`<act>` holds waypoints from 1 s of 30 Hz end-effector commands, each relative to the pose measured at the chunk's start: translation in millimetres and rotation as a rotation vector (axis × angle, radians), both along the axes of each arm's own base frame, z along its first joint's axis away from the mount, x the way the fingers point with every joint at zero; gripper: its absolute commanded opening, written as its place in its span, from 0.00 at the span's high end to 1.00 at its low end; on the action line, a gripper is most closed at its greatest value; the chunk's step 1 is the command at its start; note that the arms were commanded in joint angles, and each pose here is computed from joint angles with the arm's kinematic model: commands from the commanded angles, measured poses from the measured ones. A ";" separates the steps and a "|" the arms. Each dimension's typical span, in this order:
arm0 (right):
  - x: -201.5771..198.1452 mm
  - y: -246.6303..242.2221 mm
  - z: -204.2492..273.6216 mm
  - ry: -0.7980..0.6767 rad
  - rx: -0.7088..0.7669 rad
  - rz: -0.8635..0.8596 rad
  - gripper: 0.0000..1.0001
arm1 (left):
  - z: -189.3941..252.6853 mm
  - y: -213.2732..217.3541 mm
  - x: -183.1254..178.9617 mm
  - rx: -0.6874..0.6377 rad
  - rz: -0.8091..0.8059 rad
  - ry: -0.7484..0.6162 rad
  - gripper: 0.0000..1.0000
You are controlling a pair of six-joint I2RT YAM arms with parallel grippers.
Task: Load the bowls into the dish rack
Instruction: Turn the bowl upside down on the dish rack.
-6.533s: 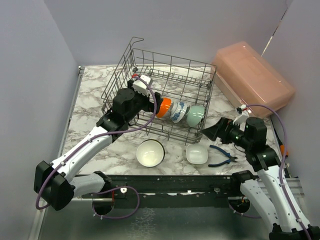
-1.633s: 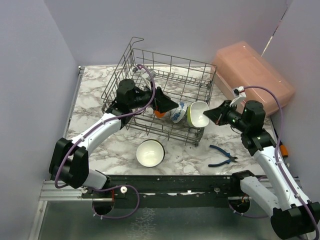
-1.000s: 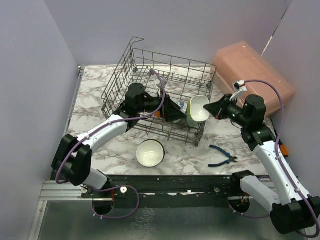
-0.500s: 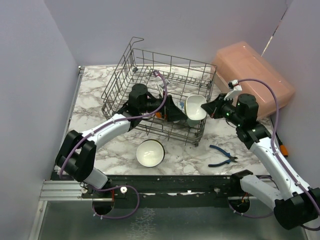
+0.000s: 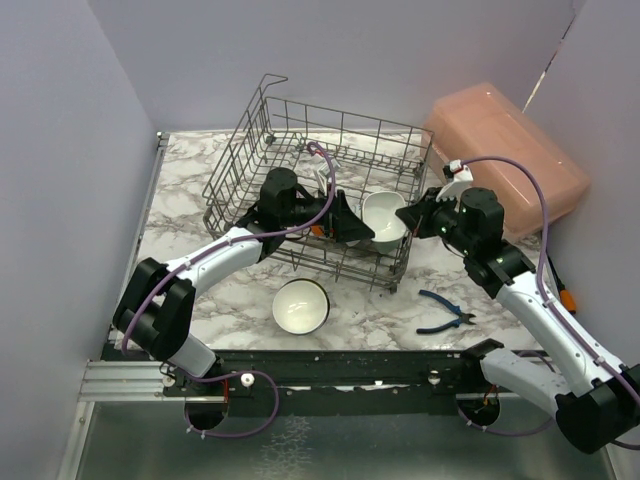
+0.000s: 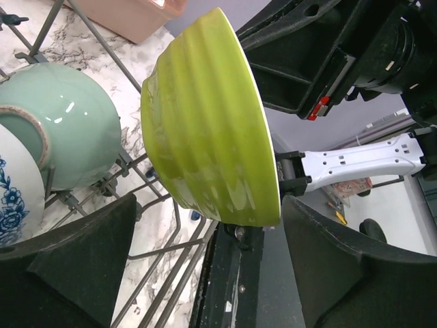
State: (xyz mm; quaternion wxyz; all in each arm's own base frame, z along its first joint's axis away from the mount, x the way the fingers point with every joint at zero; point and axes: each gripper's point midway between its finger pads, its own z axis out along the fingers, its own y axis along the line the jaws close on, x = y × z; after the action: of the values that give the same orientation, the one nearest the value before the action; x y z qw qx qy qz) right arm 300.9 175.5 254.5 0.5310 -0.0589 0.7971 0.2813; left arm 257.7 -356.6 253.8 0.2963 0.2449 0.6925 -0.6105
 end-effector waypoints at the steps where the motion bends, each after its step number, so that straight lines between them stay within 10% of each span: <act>1: 4.8 1.6 14.5 -0.043 0.002 -0.013 1.00 | 6.5 2.0 7.9 0.007 0.036 -0.038 0.14; 14: 0.7 11.7 9.1 -0.031 0.005 0.015 1.00 | 9.8 3.4 7.4 0.004 0.027 -0.042 0.35; 26: -0.5 20.5 5.0 -0.016 0.026 0.054 1.00 | 13.9 4.1 5.5 -0.004 0.011 -0.068 0.98; 28: -0.8 21.8 5.5 -0.018 0.029 0.061 1.00 | 14.8 4.9 5.7 -0.007 0.012 -0.069 0.99; 30: -1.4 23.1 6.3 -0.018 0.034 0.067 1.00 | 14.7 4.8 6.0 -0.007 0.012 -0.069 0.77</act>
State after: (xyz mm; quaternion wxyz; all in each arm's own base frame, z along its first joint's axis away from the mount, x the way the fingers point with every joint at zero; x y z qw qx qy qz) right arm 304.4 183.2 248.4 0.5290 -0.0647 0.8002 0.2749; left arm 263.0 -351.9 247.1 0.2941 0.2368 0.7058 -0.5994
